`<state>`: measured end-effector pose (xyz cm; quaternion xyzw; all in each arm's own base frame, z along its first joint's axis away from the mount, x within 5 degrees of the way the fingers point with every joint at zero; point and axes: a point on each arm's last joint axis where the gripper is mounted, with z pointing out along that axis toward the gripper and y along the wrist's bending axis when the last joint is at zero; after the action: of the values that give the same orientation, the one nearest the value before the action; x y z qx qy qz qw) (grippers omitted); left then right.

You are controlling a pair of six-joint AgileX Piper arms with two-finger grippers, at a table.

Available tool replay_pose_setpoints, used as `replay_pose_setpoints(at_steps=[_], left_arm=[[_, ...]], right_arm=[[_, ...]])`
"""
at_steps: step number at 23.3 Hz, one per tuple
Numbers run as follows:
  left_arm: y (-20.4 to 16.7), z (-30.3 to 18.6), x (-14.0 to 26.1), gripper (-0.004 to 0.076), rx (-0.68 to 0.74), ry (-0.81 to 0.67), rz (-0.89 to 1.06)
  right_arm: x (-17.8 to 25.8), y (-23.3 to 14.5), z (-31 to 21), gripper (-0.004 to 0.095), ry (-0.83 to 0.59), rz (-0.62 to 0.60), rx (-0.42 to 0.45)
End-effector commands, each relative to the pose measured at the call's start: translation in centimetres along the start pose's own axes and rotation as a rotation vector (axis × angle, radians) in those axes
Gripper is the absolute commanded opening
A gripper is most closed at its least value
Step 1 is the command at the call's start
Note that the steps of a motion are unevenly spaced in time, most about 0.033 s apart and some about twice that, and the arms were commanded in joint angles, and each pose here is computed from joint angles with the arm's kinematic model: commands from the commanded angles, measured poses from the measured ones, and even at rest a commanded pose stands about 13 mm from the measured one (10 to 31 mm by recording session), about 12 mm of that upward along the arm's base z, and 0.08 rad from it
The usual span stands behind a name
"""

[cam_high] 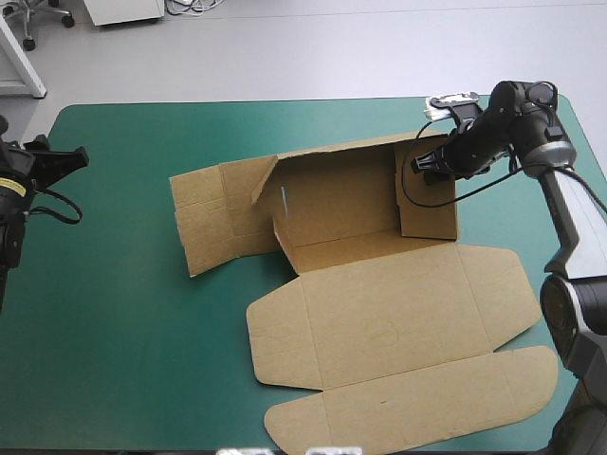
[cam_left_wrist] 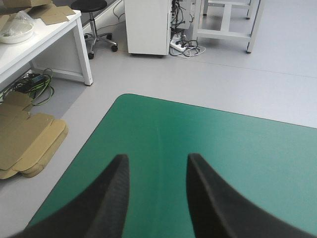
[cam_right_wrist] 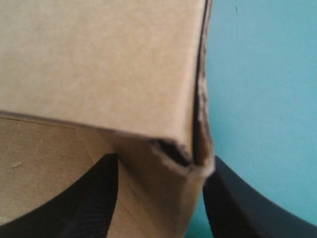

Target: Fold the box

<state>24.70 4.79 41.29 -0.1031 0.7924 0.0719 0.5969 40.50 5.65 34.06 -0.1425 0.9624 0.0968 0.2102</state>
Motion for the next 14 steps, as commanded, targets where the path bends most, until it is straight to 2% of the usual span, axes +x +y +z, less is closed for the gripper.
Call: replay_pose_setpoints(at_steps=[1, 6, 9, 11, 14], left_arm=[[-0.3, -1.1, -1.8, 0.0274, 0.025, -0.113, 0.002], [-0.3, -1.1, -1.8, 0.0274, 0.025, -0.113, 0.002], [-0.3, -1.1, -1.8, 0.0274, 0.025, -0.113, 0.004], [-0.3, -1.1, -1.8, 0.0274, 0.025, -0.114, 0.006], [-0.3, -1.1, -1.8, 0.0274, 0.022, -0.114, 0.013]], right_arm=[[-0.2, 0.8, -4.9, 0.0505, -0.142, -0.025, 0.012], [1.3, 1.4, -6.4, 0.0486, -0.184, -0.052, 0.025], [5.1, 1.9, -7.1, 0.0485, -0.324, -0.063, 0.071], [8.3, 2.2, -5.8, 0.0485, -0.339, -0.077, 0.066], [11.6, 2.4, -4.4, 0.0494, -0.539, -0.064, 0.097]])
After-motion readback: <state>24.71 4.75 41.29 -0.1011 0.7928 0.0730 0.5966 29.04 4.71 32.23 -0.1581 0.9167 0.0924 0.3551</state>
